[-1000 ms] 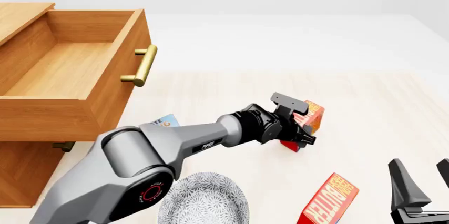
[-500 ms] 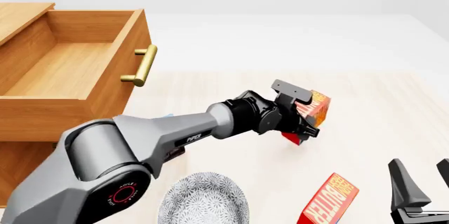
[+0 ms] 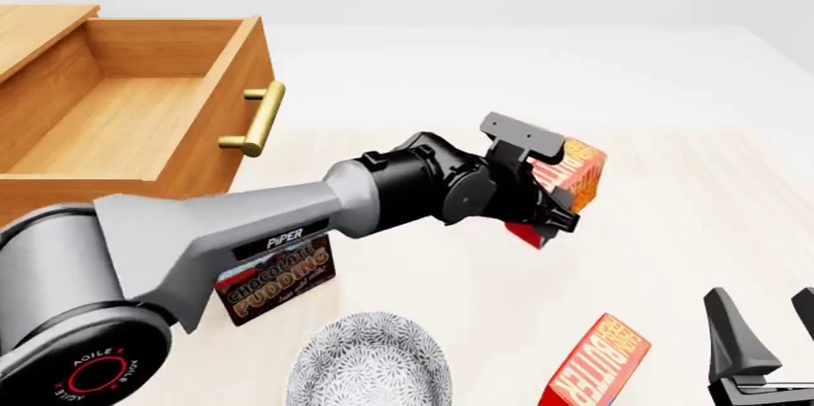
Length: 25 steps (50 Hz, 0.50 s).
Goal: Put the butter at the front in the top drawer of the cabinet and close it.
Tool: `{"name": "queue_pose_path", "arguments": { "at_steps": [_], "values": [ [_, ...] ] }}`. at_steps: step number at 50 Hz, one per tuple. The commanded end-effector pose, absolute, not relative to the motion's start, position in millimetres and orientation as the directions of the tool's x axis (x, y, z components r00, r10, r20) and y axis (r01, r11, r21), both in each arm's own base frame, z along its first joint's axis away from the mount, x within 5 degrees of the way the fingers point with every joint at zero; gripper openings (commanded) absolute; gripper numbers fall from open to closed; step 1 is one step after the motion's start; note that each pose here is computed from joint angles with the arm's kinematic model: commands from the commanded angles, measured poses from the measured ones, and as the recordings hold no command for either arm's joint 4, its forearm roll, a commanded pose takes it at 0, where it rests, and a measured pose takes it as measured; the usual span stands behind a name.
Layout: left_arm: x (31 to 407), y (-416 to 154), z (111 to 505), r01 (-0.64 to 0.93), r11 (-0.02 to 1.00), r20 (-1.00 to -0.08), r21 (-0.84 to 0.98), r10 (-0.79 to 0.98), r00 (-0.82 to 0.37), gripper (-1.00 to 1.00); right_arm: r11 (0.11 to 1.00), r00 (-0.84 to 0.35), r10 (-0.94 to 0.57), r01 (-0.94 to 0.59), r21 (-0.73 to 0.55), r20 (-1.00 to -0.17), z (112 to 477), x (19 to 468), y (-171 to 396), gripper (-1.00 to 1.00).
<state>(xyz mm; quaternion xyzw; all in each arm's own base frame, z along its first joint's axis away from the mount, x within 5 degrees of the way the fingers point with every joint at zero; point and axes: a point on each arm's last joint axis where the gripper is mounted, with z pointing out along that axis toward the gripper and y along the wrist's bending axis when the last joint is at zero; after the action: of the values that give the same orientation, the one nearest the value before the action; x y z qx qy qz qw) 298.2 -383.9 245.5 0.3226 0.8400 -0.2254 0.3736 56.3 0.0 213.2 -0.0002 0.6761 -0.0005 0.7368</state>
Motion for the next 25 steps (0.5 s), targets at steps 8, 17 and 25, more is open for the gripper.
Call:
{"name": "queue_pose_path", "arguments": {
  "at_steps": [8,17,25],
  "values": [
    [282,-345,305,0.716,0.689,-0.802,-0.109,0.365,-0.474,-1.00,1.000,0.086,-0.001,0.000,-0.001,-0.996,213,56,0,1.00],
    [281,-333,315,0.708,0.698,-0.798,-0.104,0.366,-0.478,-1.00,1.000,0.086,-0.001,0.000,-0.001,-0.996,213,56,0,1.00],
    [283,-302,338,0.678,0.729,-0.800,-0.095,0.349,-0.487,-1.00,1.000,0.086,-0.001,0.001,-0.001,-0.996,213,56,0,1.00]
  ]
}}
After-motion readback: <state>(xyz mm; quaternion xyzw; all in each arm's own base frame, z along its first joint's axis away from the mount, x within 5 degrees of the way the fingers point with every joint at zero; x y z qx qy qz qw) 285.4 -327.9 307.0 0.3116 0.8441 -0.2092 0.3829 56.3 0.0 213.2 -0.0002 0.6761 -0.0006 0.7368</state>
